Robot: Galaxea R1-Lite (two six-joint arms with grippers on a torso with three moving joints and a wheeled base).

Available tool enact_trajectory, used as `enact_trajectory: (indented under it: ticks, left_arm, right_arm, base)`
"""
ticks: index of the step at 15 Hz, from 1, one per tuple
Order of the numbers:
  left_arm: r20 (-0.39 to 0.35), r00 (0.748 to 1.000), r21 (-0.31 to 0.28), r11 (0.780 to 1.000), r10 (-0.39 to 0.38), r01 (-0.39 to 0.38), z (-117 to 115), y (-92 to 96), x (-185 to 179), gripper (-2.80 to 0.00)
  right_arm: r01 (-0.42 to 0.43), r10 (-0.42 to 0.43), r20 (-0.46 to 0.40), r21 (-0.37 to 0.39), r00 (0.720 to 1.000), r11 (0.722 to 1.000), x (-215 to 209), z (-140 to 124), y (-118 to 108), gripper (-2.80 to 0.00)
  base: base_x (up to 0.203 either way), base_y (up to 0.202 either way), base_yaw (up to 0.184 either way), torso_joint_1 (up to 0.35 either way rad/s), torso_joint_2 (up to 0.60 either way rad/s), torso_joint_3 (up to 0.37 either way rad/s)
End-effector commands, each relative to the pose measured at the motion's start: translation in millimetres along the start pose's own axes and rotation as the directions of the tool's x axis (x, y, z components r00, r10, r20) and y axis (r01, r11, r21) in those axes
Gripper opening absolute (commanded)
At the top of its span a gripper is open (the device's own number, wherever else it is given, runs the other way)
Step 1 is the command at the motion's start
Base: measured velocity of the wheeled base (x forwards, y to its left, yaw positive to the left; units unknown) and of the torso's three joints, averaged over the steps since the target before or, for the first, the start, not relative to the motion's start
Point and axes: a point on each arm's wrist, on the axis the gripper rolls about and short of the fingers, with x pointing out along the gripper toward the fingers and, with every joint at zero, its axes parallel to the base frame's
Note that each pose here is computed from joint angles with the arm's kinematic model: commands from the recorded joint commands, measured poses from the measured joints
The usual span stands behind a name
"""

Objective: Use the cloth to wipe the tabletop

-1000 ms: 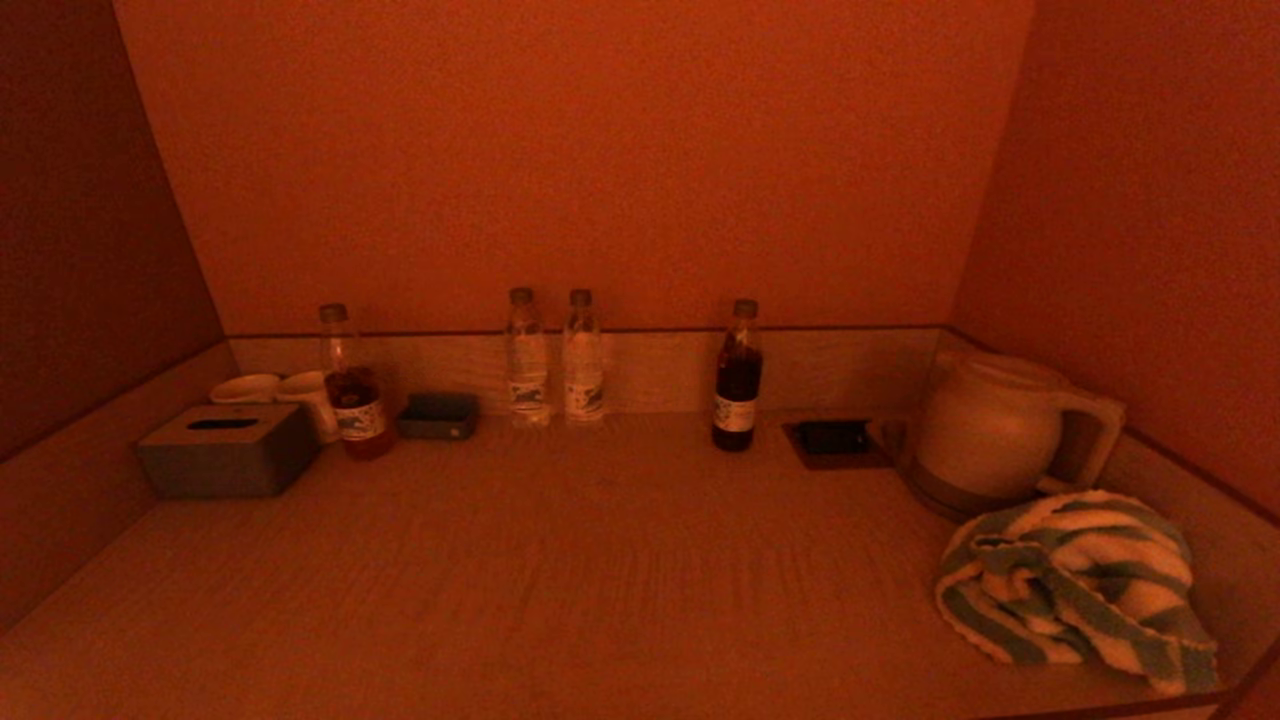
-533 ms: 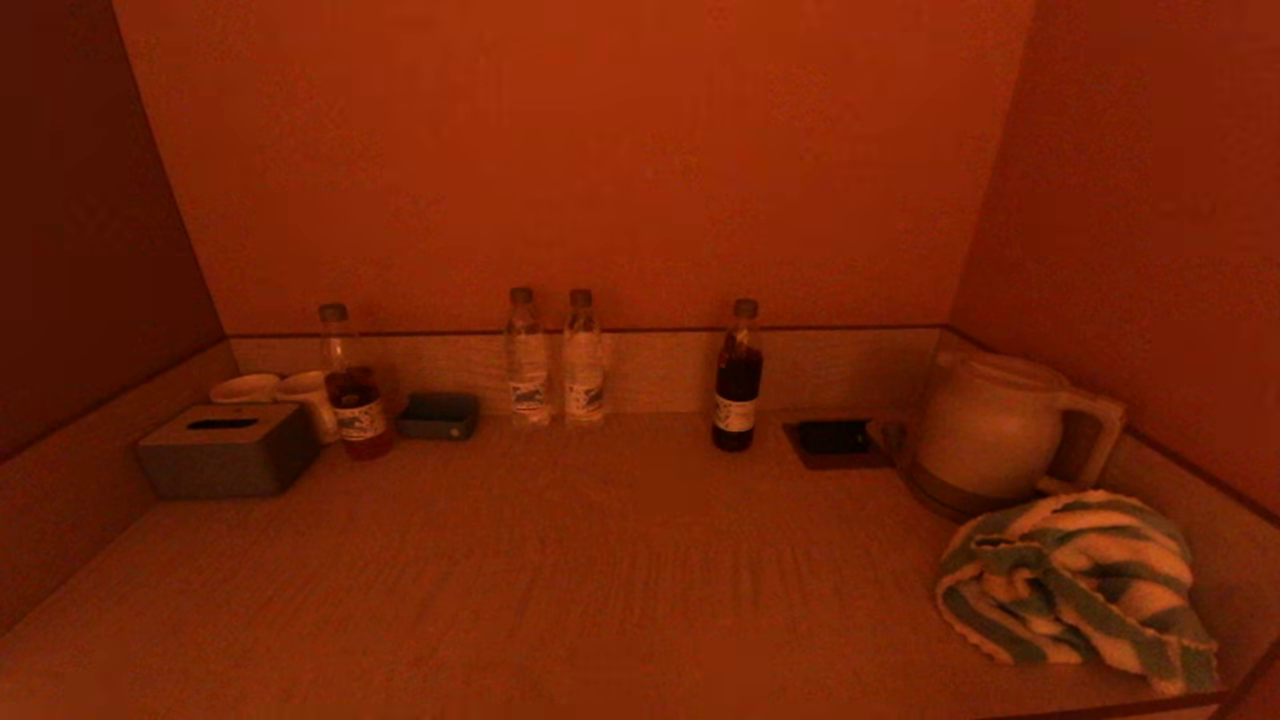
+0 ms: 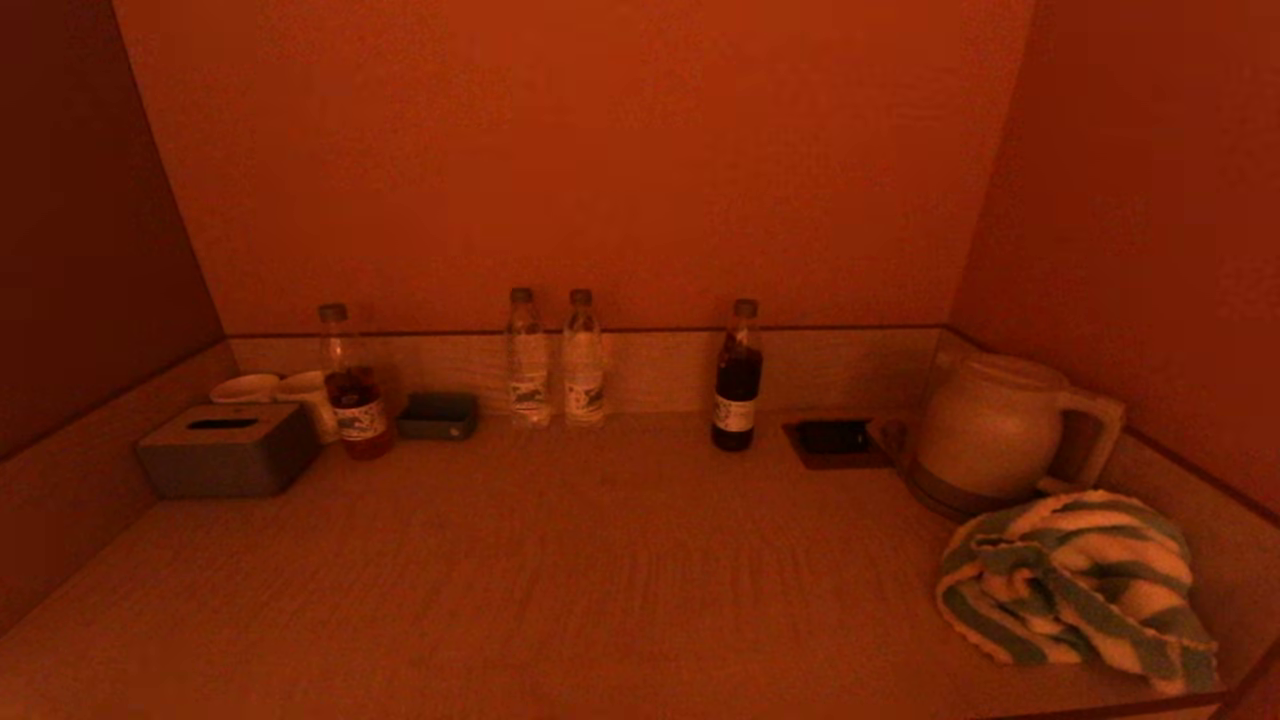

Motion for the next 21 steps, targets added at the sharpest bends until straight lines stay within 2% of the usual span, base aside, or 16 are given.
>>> enact_trajectory:
  ticks: [1,7,21]
  left_arm:
    - [0.0,1.0,0.001,1.0,-0.002,0.002,0.0,0.0,0.0,-2.8]
    - [0.0,1.0,0.001,1.0,0.001,-0.001,0.0,0.0,0.0,-2.8]
    - [0.0,1.0,0.001,1.0,-0.001,0.001,0.0,0.0,0.0,-2.8]
  right_arm:
    - [-0.008,0.008,-0.003,0.001,1.0,1.0,0.0,-0.5,0.2,-2.8]
    - [0.003,-0.003,-0.004,0.064,1.0,0.998,0.2,-1.0,0.1,-2.8]
    - [0.0,0.0,-0.003,0.067,1.0,0.998,0.2,-1.0,0.1,-2.8]
  base:
    - [0.0,0.0,0.0,0.0,0.0,0.0]
    - [0.0,0.0,0.0,0.0,0.0,0.0]
    - [0.0,0.0,0.0,0.0,0.0,0.0]
